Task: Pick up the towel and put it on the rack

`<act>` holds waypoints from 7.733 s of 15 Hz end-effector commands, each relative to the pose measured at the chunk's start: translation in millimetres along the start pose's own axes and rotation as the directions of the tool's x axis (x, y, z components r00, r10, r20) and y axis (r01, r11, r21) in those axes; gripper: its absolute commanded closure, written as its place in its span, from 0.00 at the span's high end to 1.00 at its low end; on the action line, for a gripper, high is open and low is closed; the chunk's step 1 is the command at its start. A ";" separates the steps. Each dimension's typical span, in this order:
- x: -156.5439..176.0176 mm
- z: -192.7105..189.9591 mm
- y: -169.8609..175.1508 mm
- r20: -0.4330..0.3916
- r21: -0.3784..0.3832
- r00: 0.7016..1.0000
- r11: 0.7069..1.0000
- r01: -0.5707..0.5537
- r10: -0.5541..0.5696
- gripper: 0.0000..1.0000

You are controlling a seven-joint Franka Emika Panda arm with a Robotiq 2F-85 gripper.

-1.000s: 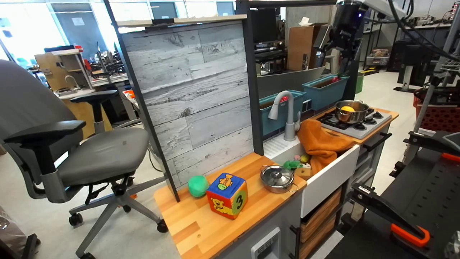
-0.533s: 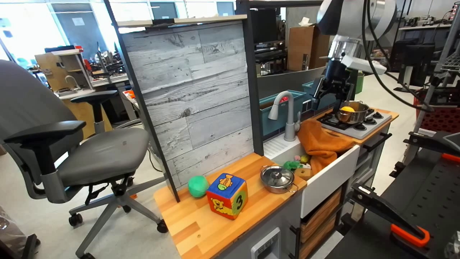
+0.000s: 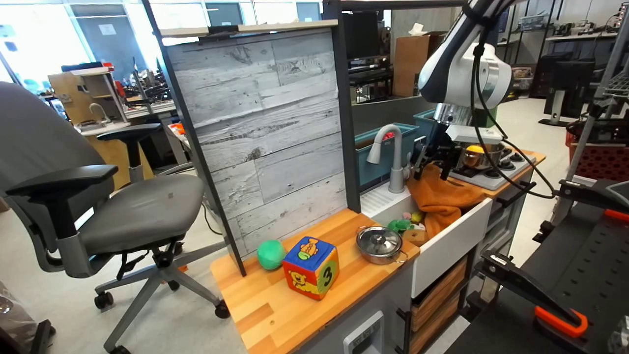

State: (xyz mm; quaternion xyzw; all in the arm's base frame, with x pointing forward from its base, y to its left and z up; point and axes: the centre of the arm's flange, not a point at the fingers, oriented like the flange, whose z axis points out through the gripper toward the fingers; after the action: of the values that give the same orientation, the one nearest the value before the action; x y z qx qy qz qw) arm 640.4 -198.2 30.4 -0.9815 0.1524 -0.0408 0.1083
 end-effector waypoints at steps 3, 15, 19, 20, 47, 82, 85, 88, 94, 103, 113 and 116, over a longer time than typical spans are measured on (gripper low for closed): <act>33.1 27.8 -4.4 -0.030 -0.028 1.000 1.000 -0.007 0.006 1.00; 49.9 9.5 -0.9 -0.037 -0.057 0.999 0.998 0.001 -0.003 0.00; 3.9 -60.2 12.1 0.043 -0.123 0.998 0.992 -0.037 0.043 0.01; -0.3 -71.4 15.2 0.053 -0.129 0.996 0.990 -0.058 0.066 0.01; -92.8 -707.4 -57.1 -0.728 0.603 0.596 0.730 0.323 0.338 0.01; -13.1 -578.4 -25.5 -0.106 0.547 0.855 0.748 -0.376 0.508 0.01; -28.4 -569.7 -5.2 -0.039 0.454 0.848 0.765 -0.457 0.529 0.01; -28.1 -556.2 6.9 -0.003 0.385 0.827 0.764 -0.518 0.562 0.01; -21.1 -551.7 13.9 0.055 0.339 0.792 0.735 -0.587 0.607 0.01; 13.0 -629.3 -21.3 -0.019 0.469 0.750 0.669 -0.577 0.661 0.01; 92.9 -645.6 -47.9 -0.130 0.620 0.655 0.576 -0.532 0.745 0.01; 113.0 -633.2 -55.3 -0.140 0.624 0.635 0.565 -0.539 0.760 0.01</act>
State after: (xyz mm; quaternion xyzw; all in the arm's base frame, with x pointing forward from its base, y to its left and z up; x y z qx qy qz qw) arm 653.8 -299.8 654.7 -0.7622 0.5035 -0.2179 0.3436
